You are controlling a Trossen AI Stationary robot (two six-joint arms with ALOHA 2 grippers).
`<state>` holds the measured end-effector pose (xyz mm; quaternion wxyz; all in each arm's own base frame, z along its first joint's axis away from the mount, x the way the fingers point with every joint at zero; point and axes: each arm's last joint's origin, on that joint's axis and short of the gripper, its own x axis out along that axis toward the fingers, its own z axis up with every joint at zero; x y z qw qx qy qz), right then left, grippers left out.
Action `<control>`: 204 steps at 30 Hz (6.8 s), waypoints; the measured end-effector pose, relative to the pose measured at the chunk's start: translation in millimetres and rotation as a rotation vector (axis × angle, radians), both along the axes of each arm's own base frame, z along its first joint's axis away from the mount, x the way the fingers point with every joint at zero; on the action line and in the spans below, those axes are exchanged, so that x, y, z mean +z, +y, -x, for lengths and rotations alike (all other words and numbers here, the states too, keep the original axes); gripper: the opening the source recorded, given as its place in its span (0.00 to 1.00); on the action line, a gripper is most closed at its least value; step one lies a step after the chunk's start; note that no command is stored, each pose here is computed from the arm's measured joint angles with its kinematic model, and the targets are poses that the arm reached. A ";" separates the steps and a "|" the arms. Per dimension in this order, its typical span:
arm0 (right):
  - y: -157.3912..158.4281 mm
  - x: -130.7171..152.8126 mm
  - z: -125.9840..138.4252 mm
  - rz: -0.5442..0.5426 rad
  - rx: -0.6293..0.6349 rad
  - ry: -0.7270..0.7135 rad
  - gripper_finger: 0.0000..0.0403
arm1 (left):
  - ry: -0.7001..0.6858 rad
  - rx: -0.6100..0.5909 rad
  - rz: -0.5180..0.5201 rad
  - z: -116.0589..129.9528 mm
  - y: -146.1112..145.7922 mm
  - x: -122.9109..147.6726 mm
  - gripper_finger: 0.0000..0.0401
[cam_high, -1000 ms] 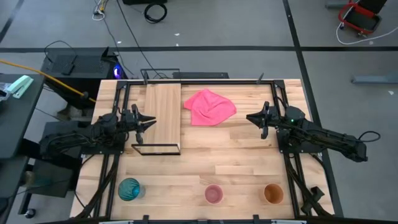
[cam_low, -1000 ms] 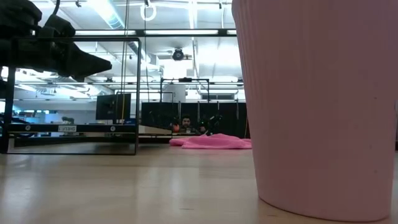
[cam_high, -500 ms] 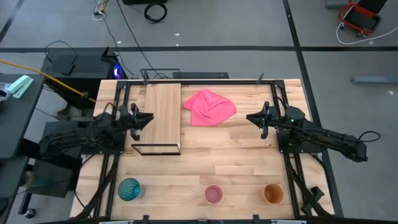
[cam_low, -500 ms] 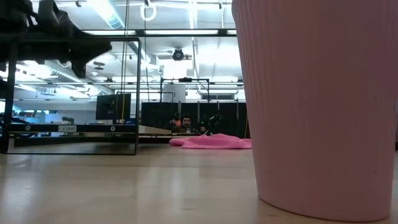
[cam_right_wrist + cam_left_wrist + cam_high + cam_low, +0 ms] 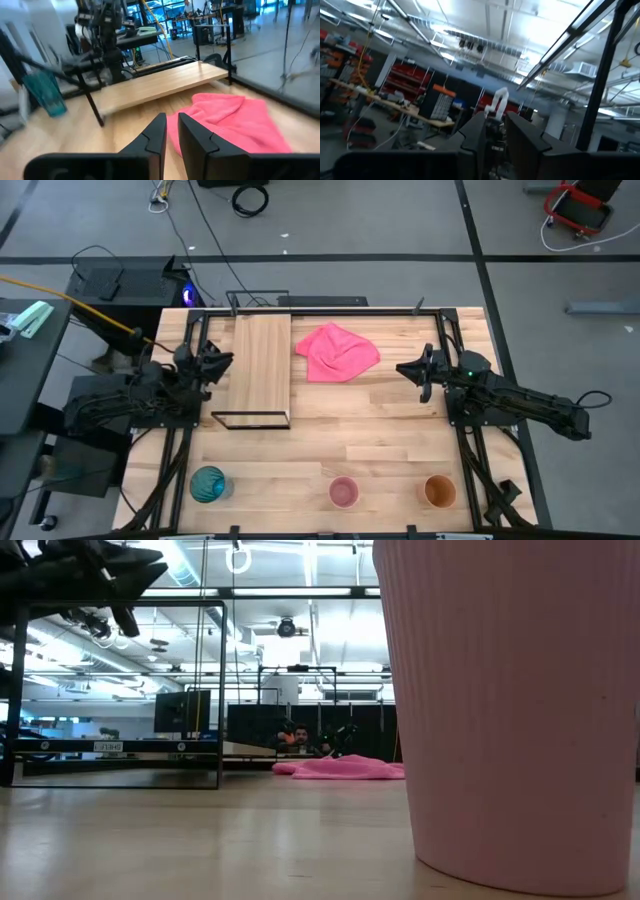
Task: Stack small to large cups/mugs on shelf
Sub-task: Put the pink cup on the shelf
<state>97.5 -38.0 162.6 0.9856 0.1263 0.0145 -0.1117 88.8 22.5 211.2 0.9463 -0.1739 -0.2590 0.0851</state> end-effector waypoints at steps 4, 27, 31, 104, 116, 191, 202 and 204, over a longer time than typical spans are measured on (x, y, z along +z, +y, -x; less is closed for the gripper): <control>-0.1 6.7 -0.1 -0.215 -0.006 -0.114 0.13 | -0.041 0.003 -0.007 1.9 -0.3 3.5 0.20; 19.7 166.1 48.6 -0.130 0.004 -0.613 0.13 | -0.397 0.026 0.119 27.4 -2.2 59.1 0.18; 21.4 184.6 52.1 -0.125 0.008 -0.626 0.13 | -0.376 -0.029 0.018 28.9 -5.6 83.4 0.17; 187.2 102.4 -201.0 -0.458 0.320 1.079 0.13 | 1.555 0.344 0.385 -77.8 35.0 149.7 0.11; 190.4 105.8 -213.7 -0.559 0.317 0.962 0.19 | 1.606 0.429 0.380 -72.2 51.7 147.7 0.13; 254.5 110.8 -275.6 -0.089 0.391 1.340 0.26 | 1.551 0.440 0.507 -72.2 50.5 147.0 0.15; 248.6 78.3 -275.3 -0.098 0.382 1.404 0.26 | 1.566 0.431 0.484 -73.0 50.8 146.5 0.17; 248.7 72.8 -275.2 -0.100 0.387 1.409 0.26 | 1.568 0.431 0.484 -73.3 50.9 146.3 0.17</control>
